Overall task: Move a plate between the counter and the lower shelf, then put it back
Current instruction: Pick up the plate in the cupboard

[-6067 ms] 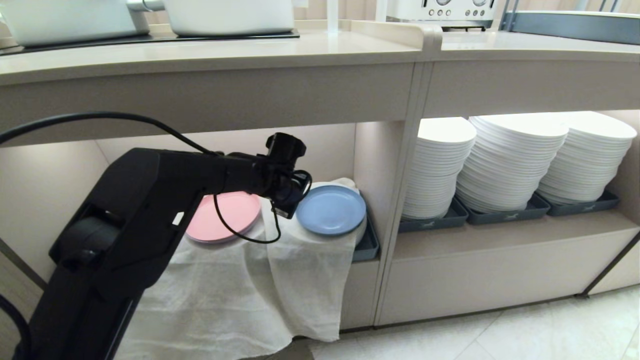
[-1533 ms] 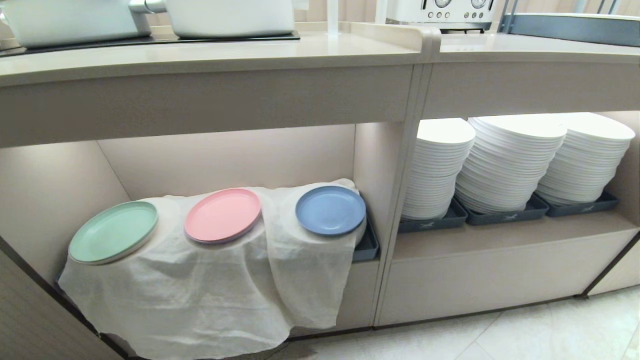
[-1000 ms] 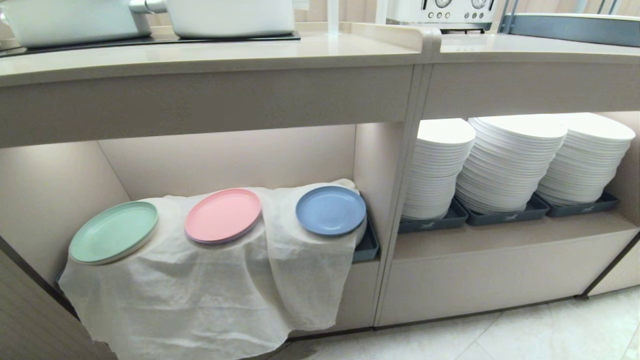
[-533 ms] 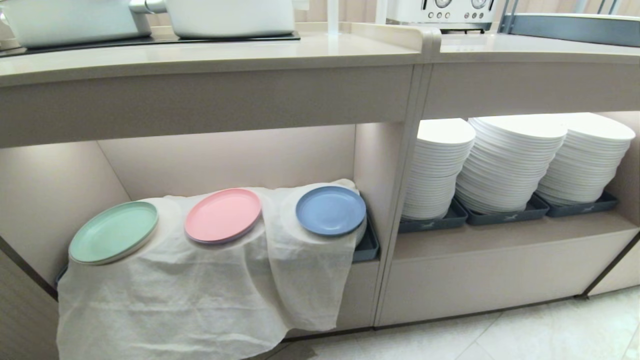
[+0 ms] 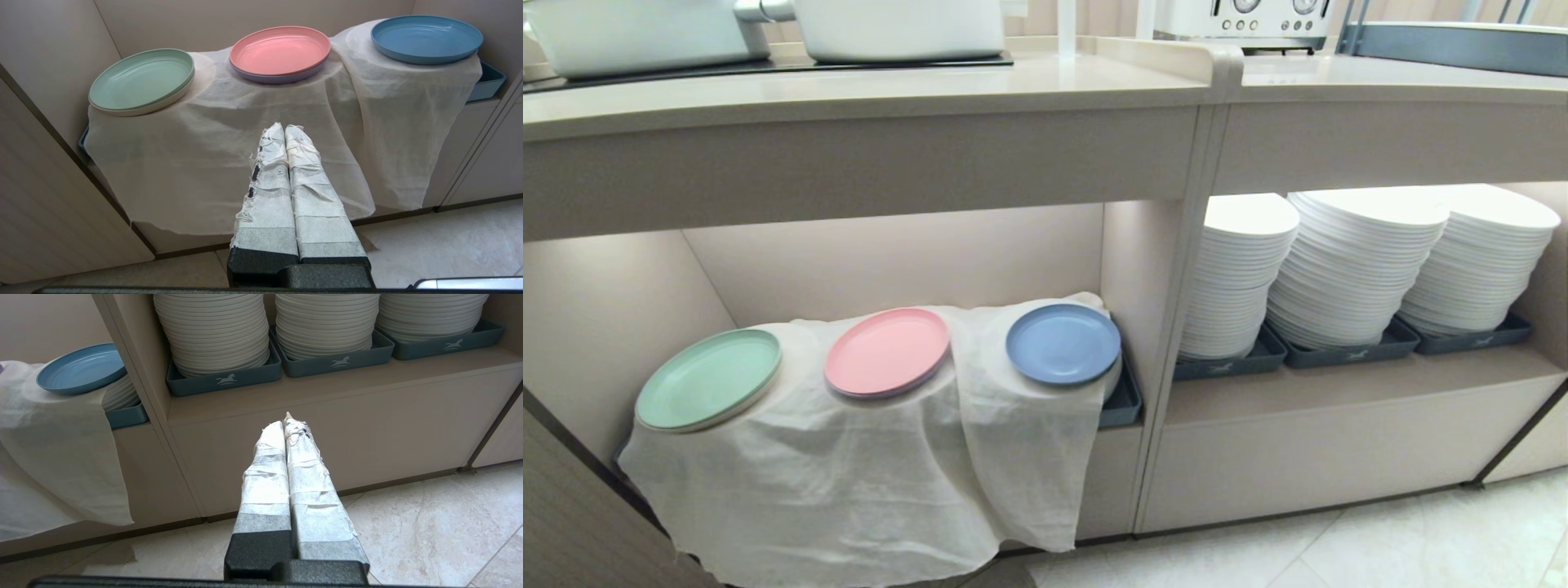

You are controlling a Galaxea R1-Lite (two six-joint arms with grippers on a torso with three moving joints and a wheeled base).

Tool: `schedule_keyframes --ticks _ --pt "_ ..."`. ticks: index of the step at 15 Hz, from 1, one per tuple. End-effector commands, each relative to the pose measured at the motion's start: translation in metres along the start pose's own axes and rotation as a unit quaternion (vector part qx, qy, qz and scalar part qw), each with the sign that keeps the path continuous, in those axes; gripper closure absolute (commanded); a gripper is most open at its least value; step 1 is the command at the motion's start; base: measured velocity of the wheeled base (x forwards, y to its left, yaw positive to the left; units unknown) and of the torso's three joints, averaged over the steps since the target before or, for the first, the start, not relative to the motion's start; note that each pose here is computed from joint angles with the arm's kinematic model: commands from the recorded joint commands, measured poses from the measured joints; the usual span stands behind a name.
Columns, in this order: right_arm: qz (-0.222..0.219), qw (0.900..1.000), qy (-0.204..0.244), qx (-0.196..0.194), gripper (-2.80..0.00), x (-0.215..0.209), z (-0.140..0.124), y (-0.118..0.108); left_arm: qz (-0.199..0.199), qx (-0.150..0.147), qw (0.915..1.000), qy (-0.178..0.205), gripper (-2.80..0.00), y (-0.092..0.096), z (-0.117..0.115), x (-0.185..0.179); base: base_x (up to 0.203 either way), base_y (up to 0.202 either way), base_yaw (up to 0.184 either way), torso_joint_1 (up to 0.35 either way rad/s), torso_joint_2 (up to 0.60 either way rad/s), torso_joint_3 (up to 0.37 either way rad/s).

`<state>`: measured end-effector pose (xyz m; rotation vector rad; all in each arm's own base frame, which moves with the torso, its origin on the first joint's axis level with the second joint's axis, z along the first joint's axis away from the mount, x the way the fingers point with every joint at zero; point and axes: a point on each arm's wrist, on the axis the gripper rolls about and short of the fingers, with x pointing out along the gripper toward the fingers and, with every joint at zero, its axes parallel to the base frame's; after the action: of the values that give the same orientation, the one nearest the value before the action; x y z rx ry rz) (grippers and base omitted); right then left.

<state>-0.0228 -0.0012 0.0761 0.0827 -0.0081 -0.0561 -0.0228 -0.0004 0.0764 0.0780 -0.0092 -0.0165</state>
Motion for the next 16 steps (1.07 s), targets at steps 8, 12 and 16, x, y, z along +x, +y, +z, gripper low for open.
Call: schedule_keyframes --ticks 8,12,16 --pt "0.0 1.0 0.0 0.0 0.0 0.0 0.0 0.0 0.0 0.0 1.0 0.0 0.0 0.0 0.0 0.0 0.0 0.0 0.0 0.0 0.0 0.0" --pt "0.0 1.0 0.0 0.0 0.0 0.0 0.0 0.0 0.001 -0.002 1.0 0.0 0.0 0.0 0.0 0.0 0.0 0.0 0.0 0.0 0.0 0.0" --pt "0.0 1.0 0.0 0.0 0.0 0.0 0.0 0.0 0.001 -0.001 1.0 0.0 0.0 0.0 -0.0001 0.0 0.0 0.0 0.0 0.0 0.0 0.0"
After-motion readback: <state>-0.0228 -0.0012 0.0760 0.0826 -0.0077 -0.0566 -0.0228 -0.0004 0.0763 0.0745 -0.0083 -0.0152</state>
